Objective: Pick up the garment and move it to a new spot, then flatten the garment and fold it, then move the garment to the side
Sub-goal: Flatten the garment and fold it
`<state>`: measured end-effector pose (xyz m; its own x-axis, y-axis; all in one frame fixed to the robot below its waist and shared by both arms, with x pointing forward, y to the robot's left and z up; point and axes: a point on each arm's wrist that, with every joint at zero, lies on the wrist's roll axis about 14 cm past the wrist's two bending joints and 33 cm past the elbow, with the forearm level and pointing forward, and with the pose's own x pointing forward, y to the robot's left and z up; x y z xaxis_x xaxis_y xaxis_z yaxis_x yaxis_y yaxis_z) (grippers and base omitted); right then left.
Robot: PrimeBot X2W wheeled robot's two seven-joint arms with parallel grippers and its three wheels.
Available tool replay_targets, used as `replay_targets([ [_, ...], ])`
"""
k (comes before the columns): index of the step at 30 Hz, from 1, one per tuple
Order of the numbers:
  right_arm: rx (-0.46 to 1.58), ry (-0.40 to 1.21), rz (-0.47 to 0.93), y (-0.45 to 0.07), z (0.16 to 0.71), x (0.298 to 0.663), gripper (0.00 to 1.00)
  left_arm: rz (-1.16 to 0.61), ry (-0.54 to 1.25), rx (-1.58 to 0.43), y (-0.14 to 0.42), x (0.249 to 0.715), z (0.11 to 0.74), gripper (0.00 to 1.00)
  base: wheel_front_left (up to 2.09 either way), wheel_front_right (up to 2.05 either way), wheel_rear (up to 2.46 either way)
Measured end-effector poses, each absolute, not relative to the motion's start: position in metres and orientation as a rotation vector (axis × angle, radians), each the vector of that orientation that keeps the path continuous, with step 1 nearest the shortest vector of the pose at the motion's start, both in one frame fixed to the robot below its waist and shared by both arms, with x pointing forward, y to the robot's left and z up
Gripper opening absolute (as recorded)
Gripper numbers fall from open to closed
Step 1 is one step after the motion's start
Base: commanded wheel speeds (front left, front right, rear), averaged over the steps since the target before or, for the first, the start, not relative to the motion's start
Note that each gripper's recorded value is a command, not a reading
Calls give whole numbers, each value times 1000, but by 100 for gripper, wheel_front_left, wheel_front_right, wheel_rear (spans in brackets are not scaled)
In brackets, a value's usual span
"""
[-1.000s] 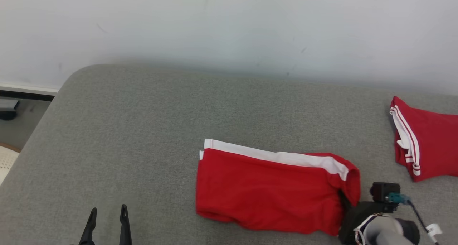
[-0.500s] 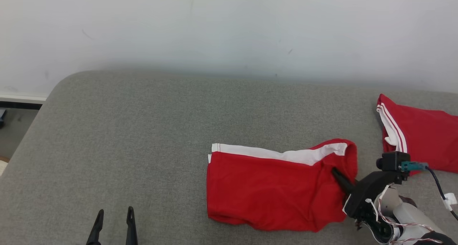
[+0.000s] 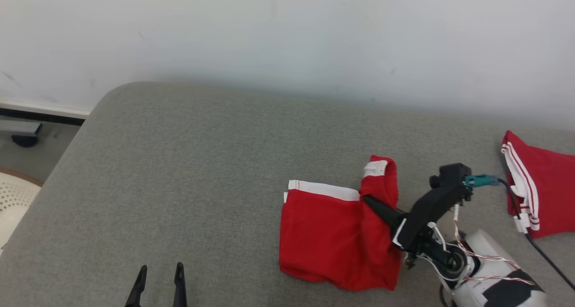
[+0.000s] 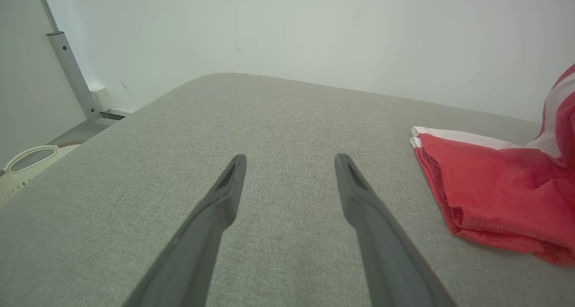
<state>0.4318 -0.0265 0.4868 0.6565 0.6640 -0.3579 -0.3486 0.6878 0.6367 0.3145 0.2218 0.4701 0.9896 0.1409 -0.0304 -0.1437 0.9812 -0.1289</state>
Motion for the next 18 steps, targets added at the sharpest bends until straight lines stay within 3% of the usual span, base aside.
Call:
replay_targets([
  [18,507,763,645,47,456,437,0,178,29,-164,223,309,468,100,0,0,0],
])
